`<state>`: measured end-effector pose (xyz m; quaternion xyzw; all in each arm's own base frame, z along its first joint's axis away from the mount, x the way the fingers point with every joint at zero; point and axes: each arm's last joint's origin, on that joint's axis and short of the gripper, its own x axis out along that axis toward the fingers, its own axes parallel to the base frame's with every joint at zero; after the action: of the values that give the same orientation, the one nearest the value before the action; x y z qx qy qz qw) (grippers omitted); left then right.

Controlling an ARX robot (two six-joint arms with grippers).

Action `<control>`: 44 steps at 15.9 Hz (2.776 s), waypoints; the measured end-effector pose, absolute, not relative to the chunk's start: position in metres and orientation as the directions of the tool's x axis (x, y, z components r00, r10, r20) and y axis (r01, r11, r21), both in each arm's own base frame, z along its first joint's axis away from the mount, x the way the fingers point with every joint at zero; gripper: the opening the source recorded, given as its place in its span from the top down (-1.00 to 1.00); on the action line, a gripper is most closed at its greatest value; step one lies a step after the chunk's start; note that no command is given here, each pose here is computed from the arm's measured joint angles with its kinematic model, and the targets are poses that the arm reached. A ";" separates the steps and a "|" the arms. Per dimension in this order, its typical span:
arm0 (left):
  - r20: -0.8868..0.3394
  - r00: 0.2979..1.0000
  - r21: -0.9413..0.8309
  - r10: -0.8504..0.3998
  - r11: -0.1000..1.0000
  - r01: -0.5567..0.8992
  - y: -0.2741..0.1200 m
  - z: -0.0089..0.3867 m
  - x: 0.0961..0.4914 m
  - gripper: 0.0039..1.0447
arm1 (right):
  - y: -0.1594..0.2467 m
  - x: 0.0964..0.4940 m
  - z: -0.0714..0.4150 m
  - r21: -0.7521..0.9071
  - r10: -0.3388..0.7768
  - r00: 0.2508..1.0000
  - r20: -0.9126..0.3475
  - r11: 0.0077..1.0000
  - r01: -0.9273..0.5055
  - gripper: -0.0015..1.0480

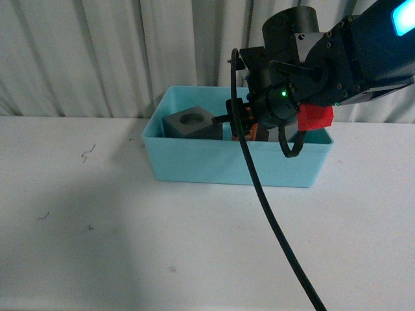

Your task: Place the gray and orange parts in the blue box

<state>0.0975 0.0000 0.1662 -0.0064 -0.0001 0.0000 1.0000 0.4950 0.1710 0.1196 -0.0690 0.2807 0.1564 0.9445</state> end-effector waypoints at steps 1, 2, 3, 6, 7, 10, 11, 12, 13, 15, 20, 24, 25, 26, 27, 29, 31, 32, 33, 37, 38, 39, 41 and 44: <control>0.001 1.000 -0.013 0.000 1.000 0.000 0.000 0.166 0.097 -0.88 | 0.171 0.497 0.121 -0.042 0.254 0.796 -0.549 0.943 -0.330 0.14; 0.001 1.000 -0.013 0.000 1.000 0.000 0.000 0.166 0.097 -0.88 | 0.172 0.498 0.122 -0.041 0.252 0.798 -0.547 0.944 -0.326 0.14; 0.001 1.000 -0.013 0.000 1.000 0.000 0.000 0.166 0.097 -0.88 | 0.172 0.499 0.121 -0.038 0.249 0.799 -0.548 0.947 -0.320 0.14; 0.001 1.000 -0.013 0.000 1.000 0.000 0.000 0.166 0.097 -0.88 | 0.172 0.498 0.115 -0.029 0.243 0.791 -0.561 0.949 -0.312 0.14; 0.001 1.000 -0.013 0.000 1.000 0.000 0.000 0.166 0.097 -0.88 | 0.172 0.499 0.115 -0.029 0.243 0.792 -0.560 0.950 -0.312 0.14; 0.001 1.000 -0.013 0.000 1.000 0.000 0.000 0.166 0.097 -0.88 | 0.172 0.499 0.115 -0.023 0.246 0.795 -0.555 0.950 -0.311 0.00; 0.001 1.000 -0.013 0.000 1.000 0.000 0.000 0.166 0.097 -0.88 | 0.172 0.498 0.114 -0.013 0.250 0.797 -0.549 0.951 -0.308 -0.22; 0.001 1.000 -0.013 0.000 1.000 0.000 0.000 0.166 0.097 -0.88 | 0.172 0.498 0.113 -0.010 0.250 0.799 -0.546 0.953 -0.304 -0.43; 0.001 1.000 -0.013 0.000 1.000 0.000 0.000 0.166 0.097 -0.88 | 0.171 0.497 0.113 -0.008 0.250 0.799 -0.547 0.953 -0.303 -0.60; 0.001 1.000 -0.013 0.000 1.000 0.000 0.000 0.166 0.097 -0.88 | 0.167 0.495 0.111 -0.007 0.241 0.804 -0.543 0.956 -0.292 -0.91; 0.000 1.000 -0.013 0.000 1.000 0.000 0.000 0.166 0.097 -0.88 | 0.137 0.469 0.176 0.005 0.250 0.900 -0.357 0.964 -0.266 -0.87; 0.001 1.000 -0.013 0.000 1.000 0.000 0.000 0.166 0.097 -0.88 | 0.069 0.362 0.243 0.122 0.162 0.955 -0.249 0.983 -0.135 -0.87; 0.001 1.000 -0.013 0.000 1.000 0.000 0.000 0.166 0.097 -0.88 | 0.054 0.322 0.235 0.223 0.077 0.945 -0.319 0.975 -0.004 -0.87; 0.000 1.000 -0.013 0.000 1.000 0.000 0.000 0.166 0.097 -0.88 | 0.051 0.276 0.220 0.317 0.080 0.903 -0.421 0.946 0.064 -0.87; 0.001 1.000 -0.013 0.000 1.000 0.000 0.000 0.166 0.097 -0.88 | 0.055 0.238 0.204 0.397 0.122 0.868 -0.481 0.913 0.091 -0.87; 0.001 1.000 -0.013 0.002 1.000 -0.002 0.000 0.166 0.097 -0.88 | 0.055 0.237 0.205 0.452 0.093 0.935 -0.343 0.889 0.077 -0.79; 0.000 1.000 -0.013 -0.001 1.000 0.001 0.000 0.166 0.097 -0.88 | 0.050 0.235 0.201 0.398 0.035 0.973 -0.229 0.915 0.061 -0.62; 0.001 1.000 -0.013 0.001 1.000 -0.001 0.000 0.166 0.097 -0.88 | 0.048 0.231 0.197 0.367 0.026 0.981 -0.190 0.929 0.047 -0.55; 0.001 1.000 -0.013 0.001 1.000 -0.001 0.000 0.166 0.097 -0.88 | 0.046 0.226 0.193 0.320 0.023 0.986 -0.167 0.947 0.032 -0.48; 0.001 1.000 -0.013 0.001 1.000 -0.001 0.000 0.166 0.097 -0.88 | 0.034 0.206 0.183 0.172 -0.004 0.997 -0.080 0.985 0.018 -0.17; 0.001 1.000 -0.013 0.000 1.000 0.000 0.000 0.166 0.097 -0.88 | 0.031 0.204 0.185 0.140 -0.009 0.998 -0.054 0.990 0.017 -0.10; 0.001 1.000 -0.013 0.000 1.000 0.000 0.000 0.166 0.097 -0.88 | 0.027 0.196 0.195 0.077 -0.007 1.000 0.018 0.997 0.005 0.18; 0.001 1.000 -0.013 0.000 1.000 0.000 0.000 0.166 0.097 -0.88 | 0.009 0.159 0.178 0.007 0.006 1.000 0.000 1.000 -0.006 0.96; 0.001 1.000 -0.013 0.000 1.000 0.000 0.000 0.166 0.097 -0.88 | -0.001 0.147 0.168 0.007 -0.009 1.000 0.012 1.000 0.009 0.96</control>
<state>0.0975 0.0000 0.1662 -0.0064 -0.0003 0.0000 1.0000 0.1467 -0.0009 0.1680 0.0033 -0.0060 -0.0046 1.0000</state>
